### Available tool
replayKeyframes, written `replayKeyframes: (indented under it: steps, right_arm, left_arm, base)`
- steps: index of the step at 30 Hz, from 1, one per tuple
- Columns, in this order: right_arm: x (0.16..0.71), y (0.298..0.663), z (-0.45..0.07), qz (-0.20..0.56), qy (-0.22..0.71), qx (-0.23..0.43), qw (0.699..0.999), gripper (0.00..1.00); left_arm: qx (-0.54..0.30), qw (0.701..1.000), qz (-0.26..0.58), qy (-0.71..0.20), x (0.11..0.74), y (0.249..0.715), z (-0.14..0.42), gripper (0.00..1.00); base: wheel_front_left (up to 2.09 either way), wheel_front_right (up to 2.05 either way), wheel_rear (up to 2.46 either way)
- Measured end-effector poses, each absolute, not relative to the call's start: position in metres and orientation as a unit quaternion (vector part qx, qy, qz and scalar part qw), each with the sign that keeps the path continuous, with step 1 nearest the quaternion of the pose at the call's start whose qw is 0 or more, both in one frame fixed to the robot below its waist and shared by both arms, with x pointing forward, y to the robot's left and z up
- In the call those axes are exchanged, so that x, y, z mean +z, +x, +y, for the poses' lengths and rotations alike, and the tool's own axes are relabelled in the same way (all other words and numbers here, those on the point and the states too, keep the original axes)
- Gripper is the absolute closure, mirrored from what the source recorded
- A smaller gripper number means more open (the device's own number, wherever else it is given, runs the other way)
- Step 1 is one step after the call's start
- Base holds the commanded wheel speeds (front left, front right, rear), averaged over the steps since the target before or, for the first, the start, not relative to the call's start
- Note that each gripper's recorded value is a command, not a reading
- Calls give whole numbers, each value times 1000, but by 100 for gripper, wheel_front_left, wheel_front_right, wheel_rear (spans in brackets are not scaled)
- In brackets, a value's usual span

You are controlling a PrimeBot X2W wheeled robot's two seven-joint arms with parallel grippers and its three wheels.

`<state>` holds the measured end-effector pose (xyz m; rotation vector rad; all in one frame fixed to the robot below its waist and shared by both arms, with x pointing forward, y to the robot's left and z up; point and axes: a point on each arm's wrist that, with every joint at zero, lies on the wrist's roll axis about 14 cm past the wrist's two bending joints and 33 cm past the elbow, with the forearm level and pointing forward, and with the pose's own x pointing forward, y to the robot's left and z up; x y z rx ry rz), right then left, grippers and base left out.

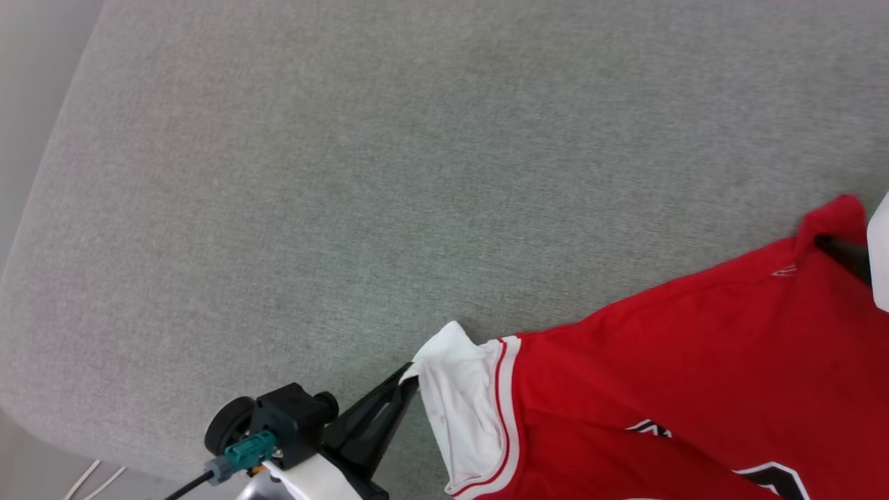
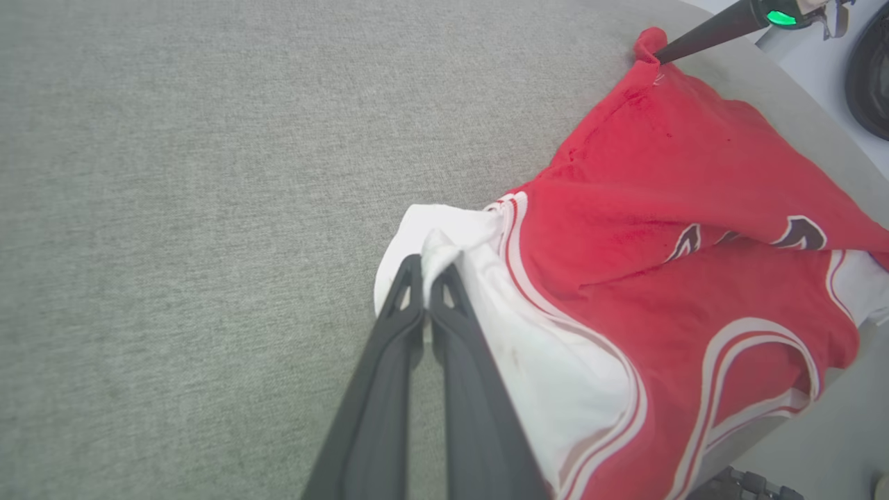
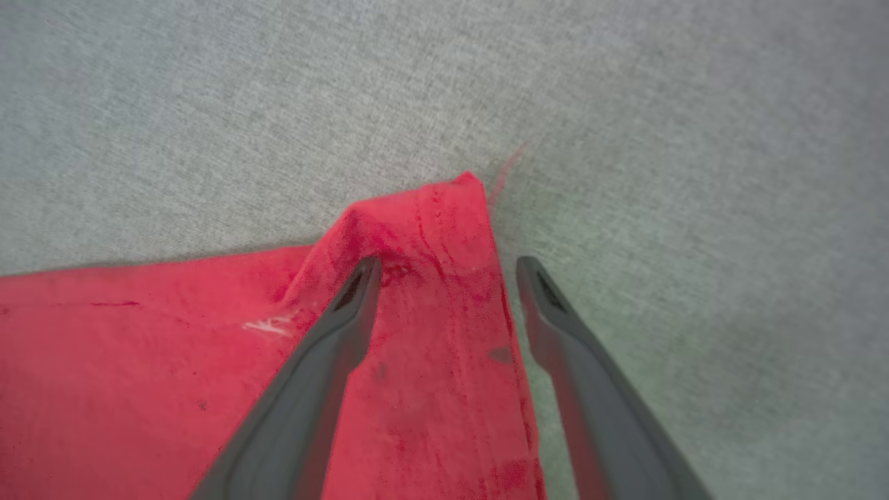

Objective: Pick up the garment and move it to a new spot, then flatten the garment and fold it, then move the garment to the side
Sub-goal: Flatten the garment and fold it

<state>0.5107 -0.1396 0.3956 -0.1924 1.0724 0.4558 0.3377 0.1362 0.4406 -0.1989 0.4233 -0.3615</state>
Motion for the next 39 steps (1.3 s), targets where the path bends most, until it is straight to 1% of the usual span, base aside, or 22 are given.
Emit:
replayKeyframes:
  steps: [3, 7, 11, 12, 13, 14, 22, 27, 32, 36, 39]
  right_arm:
    - [375, 515, -132, 522, -95, 221, 819, 0]
    - [360, 526, -128, 523, -96, 224, 817, 0]
    - [351, 527, -125, 533, -98, 229, 809, 0]
    - [350, 527, -126, 532, -99, 229, 809, 61]
    - [349, 526, -126, 532, -99, 230, 809, 96]
    - [349, 526, -126, 531, -97, 230, 809, 100]
    - [363, 524, -128, 505, -86, 228, 828, 100]
    - [384, 518, -130, 469, -66, 223, 852, 100]
    - [431, 516, -130, 395, -55, 229, 888, 100]
    - [484, 516, -140, 316, -52, 227, 920, 100]
    - [529, 512, -150, 250, -49, 223, 941, 100]
  left_arm:
    - [-169, 956, 215, -107, 435, 336, 136, 100]
    - [-159, 956, 221, -107, 430, 336, 140, 100]
    - [-154, 957, 223, -105, 429, 335, 144, 100]
    - [-153, 957, 222, -106, 429, 336, 144, 100]
    - [-153, 957, 220, -107, 430, 336, 144, 100]
    - [-153, 958, 217, -108, 431, 337, 144, 100]
    - [-153, 964, 193, -101, 445, 338, 148, 100]
    - [-155, 970, 161, -90, 464, 339, 152, 100]
    - [-161, 977, 116, -75, 493, 339, 157, 100]
    - [-173, 979, 62, -86, 531, 343, 155, 100]
    - [-178, 982, 14, -64, 565, 348, 160, 100]
  base:
    - [0, 0, 0]
    - [0, 0, 0]
    - [0, 0, 0]
    - [0, 0, 0]
    - [0, 0, 0]
    - [0, 0, 0]
    - [0, 0, 0]
    - [0, 0, 0]
    - [0, 0, 0]
    - [0, 0, 0]
    - [0, 0, 0]
